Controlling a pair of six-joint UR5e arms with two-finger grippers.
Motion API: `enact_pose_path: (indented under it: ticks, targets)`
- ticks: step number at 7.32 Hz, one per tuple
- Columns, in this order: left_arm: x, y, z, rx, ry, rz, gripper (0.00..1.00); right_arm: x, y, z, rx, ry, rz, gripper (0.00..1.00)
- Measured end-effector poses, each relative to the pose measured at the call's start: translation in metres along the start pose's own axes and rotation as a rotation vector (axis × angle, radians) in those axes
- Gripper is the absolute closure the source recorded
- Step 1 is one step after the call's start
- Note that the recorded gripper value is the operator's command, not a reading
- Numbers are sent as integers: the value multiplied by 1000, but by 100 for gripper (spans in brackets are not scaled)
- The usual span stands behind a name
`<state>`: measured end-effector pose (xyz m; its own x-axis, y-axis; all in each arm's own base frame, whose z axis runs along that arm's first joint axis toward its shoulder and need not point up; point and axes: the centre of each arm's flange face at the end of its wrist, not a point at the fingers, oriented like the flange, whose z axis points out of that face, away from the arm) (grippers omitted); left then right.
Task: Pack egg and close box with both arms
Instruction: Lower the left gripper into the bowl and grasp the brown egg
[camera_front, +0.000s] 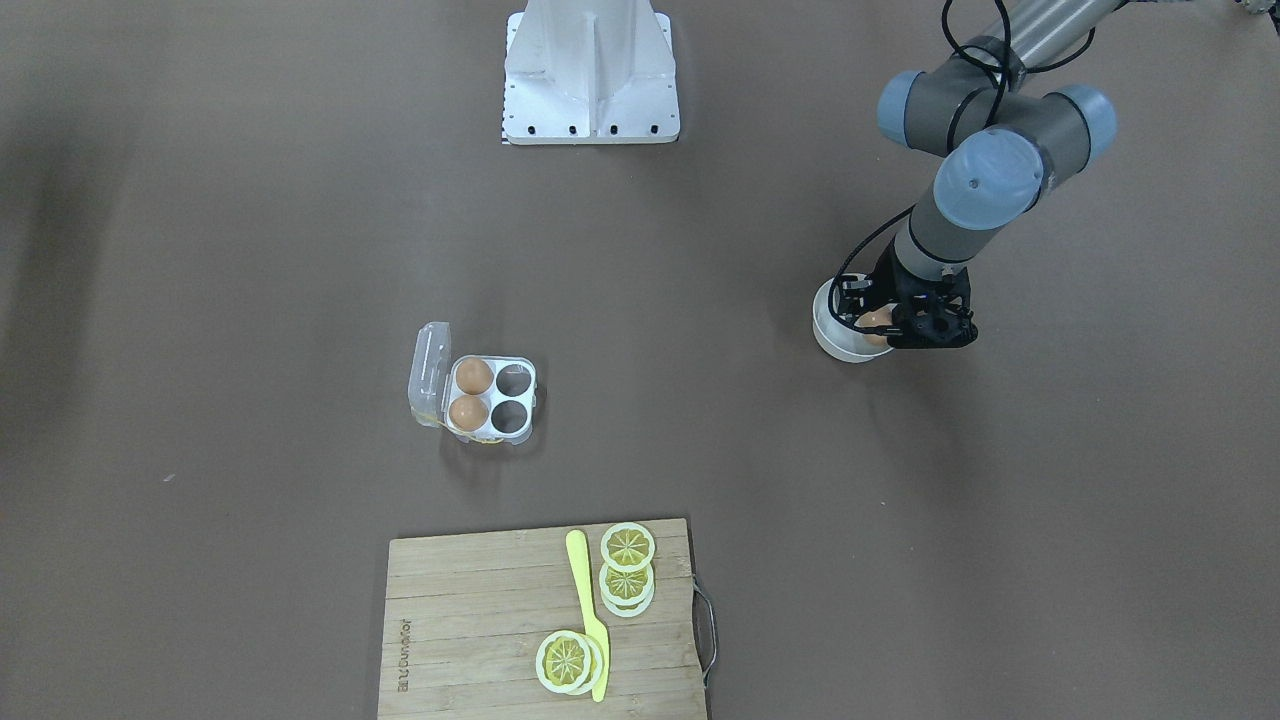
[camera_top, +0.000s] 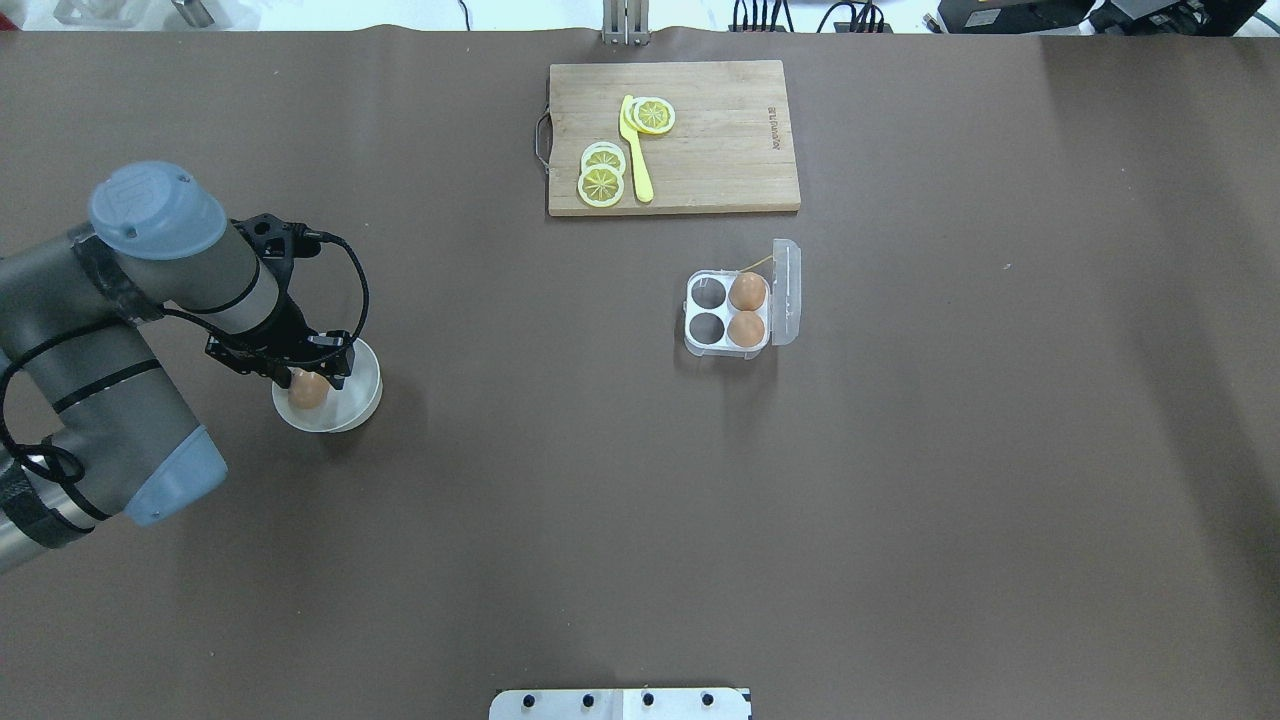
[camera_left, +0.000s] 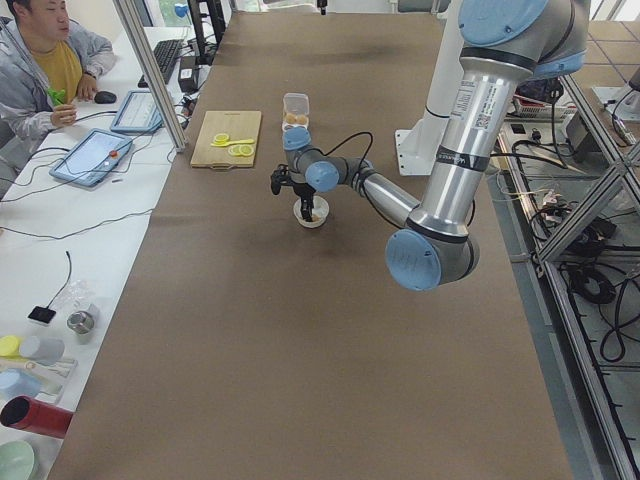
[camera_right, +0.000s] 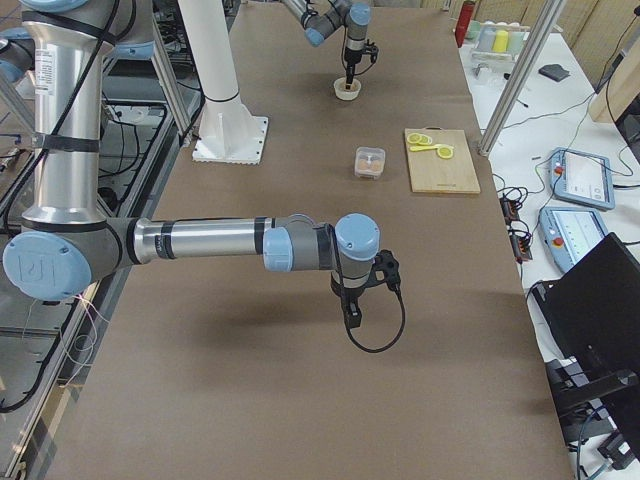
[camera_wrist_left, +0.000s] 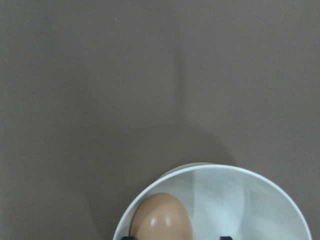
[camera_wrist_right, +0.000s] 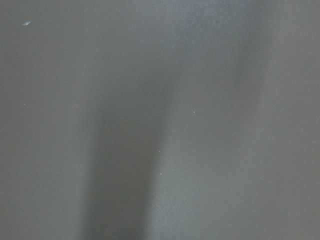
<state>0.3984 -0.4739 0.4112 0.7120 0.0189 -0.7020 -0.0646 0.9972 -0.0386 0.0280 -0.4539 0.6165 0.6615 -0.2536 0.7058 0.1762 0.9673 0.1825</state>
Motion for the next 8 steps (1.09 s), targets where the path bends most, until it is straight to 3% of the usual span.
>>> enact_pose_path:
  ticks: [3, 5, 6, 7, 8]
  targets:
    - [-2, -3, 5, -6, -8, -6, 37, 0, 0, 0, 0, 0, -1, 0]
    - [-2, -3, 6, -6, -10, -10, 48, 0, 0, 0, -1, 0, 1, 0]
    - [-2, -3, 6, -6, -10, -13, 58, 0, 0, 0, -1, 0, 2, 0]
    - [-2, -3, 5, -5, -10, -14, 75, 0, 0, 0, -1, 0, 2, 0]
    - [-1, -3, 5, -4, -9, -15, 100, 0, 0, 0, -1, 0, 2, 0]
